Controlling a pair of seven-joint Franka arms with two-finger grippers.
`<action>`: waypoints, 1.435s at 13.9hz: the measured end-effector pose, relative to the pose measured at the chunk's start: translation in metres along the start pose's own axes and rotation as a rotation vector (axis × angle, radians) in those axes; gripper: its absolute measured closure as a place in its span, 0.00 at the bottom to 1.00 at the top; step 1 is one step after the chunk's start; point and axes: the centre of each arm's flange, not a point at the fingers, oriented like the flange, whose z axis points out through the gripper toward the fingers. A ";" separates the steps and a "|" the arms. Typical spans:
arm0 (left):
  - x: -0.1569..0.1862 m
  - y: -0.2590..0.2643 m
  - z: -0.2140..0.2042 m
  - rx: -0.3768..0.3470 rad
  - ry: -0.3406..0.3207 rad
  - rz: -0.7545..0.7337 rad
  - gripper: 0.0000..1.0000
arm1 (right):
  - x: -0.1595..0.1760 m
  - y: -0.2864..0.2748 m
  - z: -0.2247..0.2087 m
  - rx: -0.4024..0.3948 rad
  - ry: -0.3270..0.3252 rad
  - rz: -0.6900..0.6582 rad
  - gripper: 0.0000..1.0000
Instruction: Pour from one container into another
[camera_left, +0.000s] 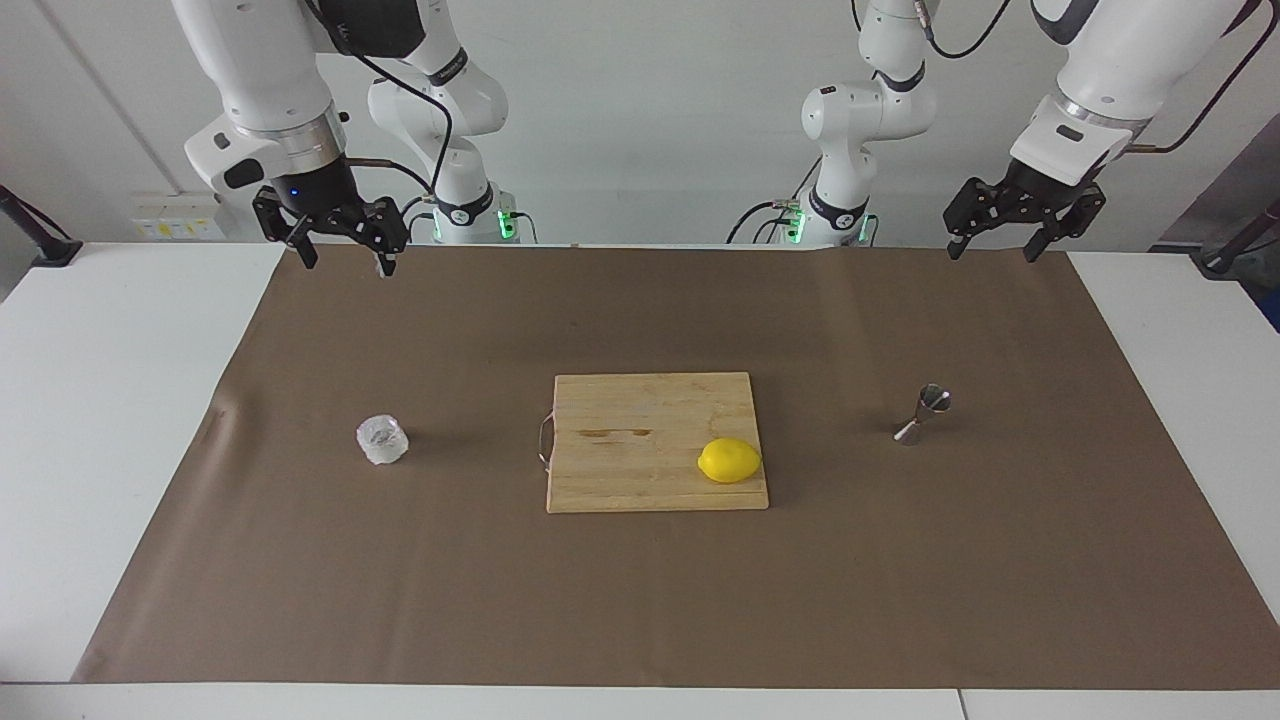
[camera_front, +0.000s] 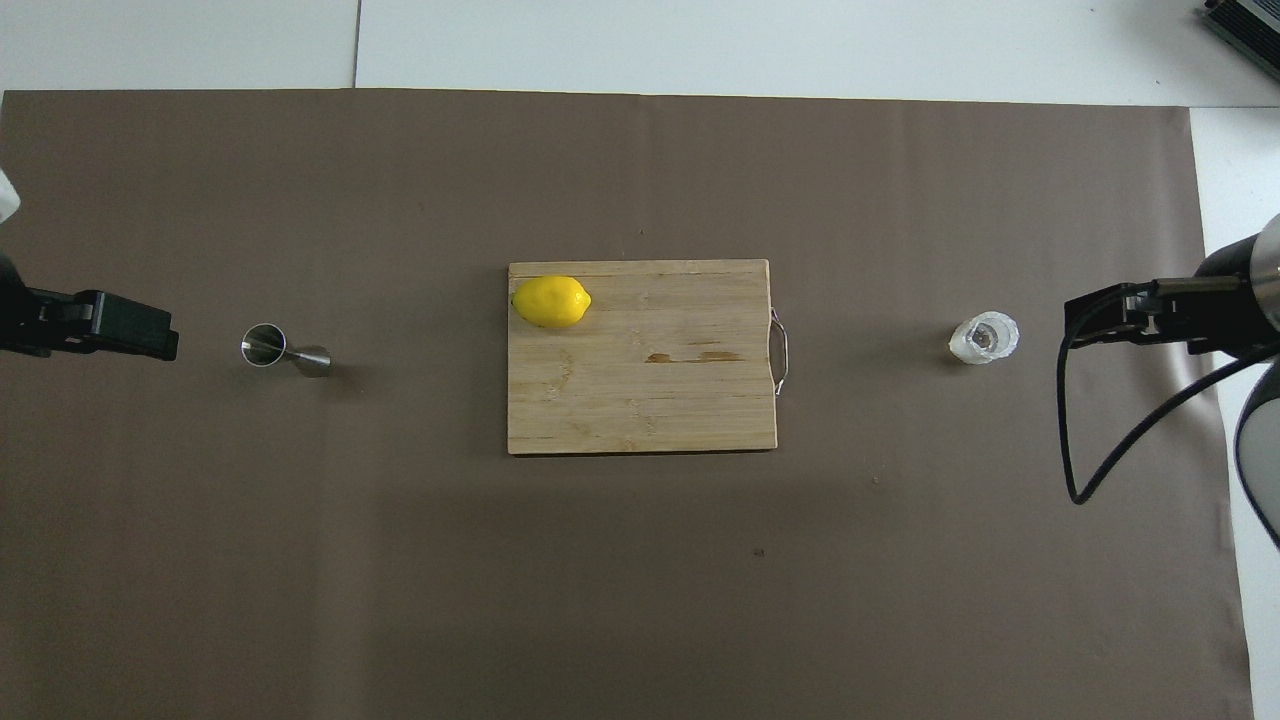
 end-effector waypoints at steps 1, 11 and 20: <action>0.000 0.000 0.000 0.000 0.001 0.006 0.00 | 0.001 0.003 0.000 0.000 0.002 -0.006 0.00; 0.005 -0.004 0.000 0.003 0.048 0.038 0.00 | 0.003 0.016 0.000 0.004 0.010 -0.051 0.00; 0.027 -0.049 0.064 -0.028 0.089 -0.101 0.00 | 0.004 0.025 0.001 0.005 0.008 -0.035 0.00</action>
